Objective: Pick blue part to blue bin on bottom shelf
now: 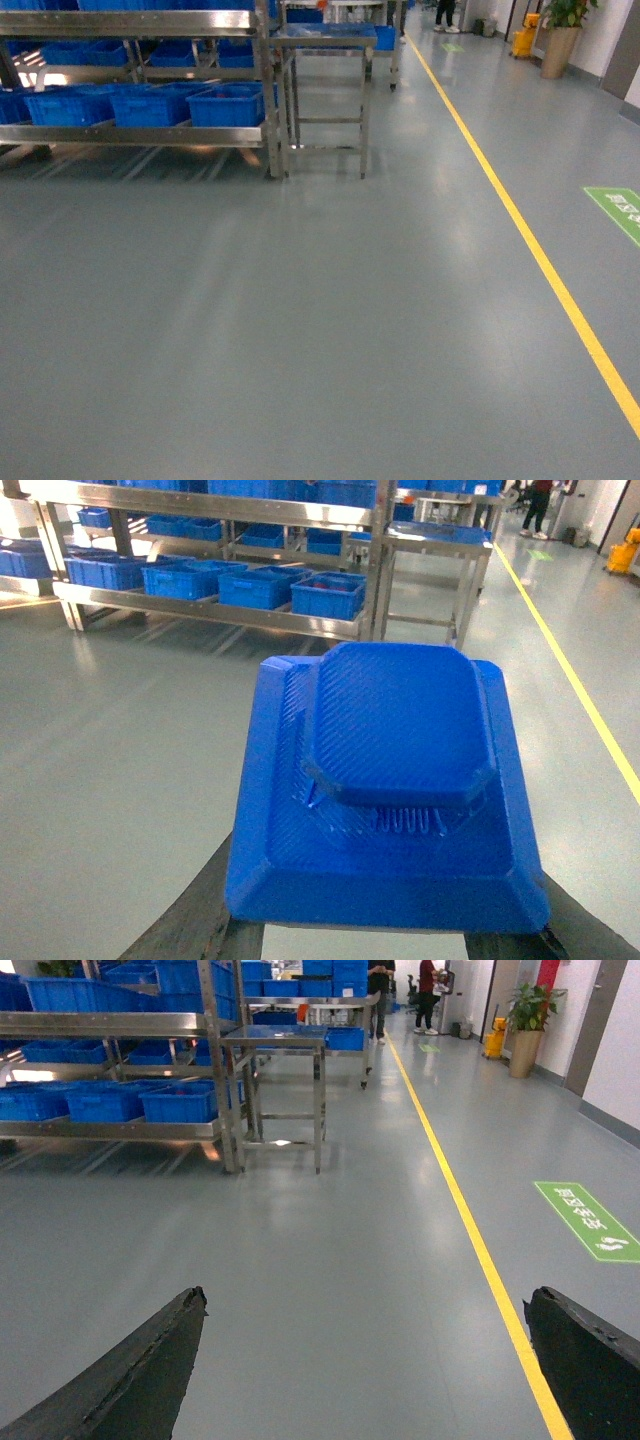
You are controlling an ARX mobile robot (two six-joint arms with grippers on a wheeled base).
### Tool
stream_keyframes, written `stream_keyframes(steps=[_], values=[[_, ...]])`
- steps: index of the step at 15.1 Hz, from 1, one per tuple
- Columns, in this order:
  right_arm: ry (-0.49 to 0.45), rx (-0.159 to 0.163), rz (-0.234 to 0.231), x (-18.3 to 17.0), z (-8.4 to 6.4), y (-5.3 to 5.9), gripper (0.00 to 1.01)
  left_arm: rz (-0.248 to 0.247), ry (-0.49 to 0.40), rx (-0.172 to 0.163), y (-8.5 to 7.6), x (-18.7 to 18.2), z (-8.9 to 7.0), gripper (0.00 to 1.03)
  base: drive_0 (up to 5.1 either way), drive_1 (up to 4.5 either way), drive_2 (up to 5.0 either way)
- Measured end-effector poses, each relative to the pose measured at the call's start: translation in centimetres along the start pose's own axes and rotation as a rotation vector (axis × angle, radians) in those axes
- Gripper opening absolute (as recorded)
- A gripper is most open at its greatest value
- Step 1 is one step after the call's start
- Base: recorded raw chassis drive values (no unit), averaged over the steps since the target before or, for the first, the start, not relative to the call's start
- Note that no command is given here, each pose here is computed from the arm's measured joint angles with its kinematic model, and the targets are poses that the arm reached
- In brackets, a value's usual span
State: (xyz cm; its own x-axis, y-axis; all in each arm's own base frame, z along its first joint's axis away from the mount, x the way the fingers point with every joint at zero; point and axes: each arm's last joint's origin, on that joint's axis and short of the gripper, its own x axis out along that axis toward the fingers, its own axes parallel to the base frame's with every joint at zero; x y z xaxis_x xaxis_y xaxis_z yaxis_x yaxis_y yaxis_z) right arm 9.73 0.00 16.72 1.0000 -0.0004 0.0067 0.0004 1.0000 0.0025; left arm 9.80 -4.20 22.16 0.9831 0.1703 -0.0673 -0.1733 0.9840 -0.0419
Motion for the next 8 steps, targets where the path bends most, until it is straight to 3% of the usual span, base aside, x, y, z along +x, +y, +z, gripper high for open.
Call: stream_keyframes(steps=[8], values=[[0.007,0.0,0.0,0.0,-0.07,0.0,0.98,0.0,0.0,0.0,0.02,-0.02,0.0,0.43,0.0,4.34,-4.3]])
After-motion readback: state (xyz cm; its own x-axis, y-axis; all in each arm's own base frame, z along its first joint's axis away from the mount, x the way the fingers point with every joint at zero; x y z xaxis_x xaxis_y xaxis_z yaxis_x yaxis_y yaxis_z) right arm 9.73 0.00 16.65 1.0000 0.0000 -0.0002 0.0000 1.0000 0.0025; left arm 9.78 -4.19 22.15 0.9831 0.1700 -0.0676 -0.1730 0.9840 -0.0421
